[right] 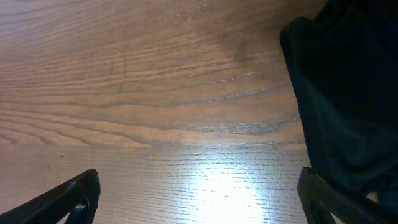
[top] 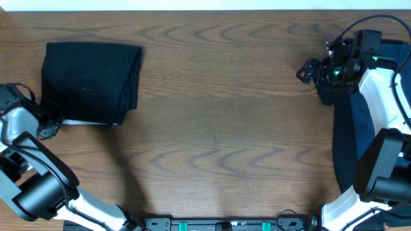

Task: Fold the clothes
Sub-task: 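Open the left gripper and raise it off the pants stack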

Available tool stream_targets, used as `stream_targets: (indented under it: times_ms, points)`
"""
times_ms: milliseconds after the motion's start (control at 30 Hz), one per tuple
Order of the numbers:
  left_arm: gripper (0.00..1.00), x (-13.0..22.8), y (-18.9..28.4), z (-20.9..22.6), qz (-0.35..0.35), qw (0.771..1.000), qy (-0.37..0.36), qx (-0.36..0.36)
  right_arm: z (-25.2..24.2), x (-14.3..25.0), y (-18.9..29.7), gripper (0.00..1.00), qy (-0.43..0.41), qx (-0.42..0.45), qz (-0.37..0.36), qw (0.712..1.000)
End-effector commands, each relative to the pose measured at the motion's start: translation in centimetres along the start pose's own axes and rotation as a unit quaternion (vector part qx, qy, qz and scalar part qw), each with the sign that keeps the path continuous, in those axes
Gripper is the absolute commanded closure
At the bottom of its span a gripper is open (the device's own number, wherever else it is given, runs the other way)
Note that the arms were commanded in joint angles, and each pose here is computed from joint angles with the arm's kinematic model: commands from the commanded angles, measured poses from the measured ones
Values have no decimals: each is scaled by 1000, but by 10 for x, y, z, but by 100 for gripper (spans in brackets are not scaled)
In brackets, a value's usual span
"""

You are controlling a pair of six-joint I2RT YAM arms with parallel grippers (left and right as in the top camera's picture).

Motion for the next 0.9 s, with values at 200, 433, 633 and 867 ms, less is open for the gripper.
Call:
stream_targets:
  times_ms: [200,433,633,867]
  points:
    - [88,-24,42,-22,-63,995,-13,78,1,-2,2,1,2,-1,-3,1000]
    - [72,-17,136,-72,-136,969,-68,195,1,-2,2,1,2,-1,-3,1000]
    - [49,36,207,-118,-136,946,-136,261,1,-2,2,1,2,-1,-3,1000]
    - [14,100,238,-139,-79,936,-201,279,1,-2,2,1,2,-1,-3,1000]
Point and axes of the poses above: each gripper's point midway between its finger pads, its own y axis back along the fingers, its own z axis along the line the jaws close on, x = y × z, the point moved 8 cm from there along y, back along the fingers, and after that the axes turned 12 degrees about -y, right-handed, at the moved point
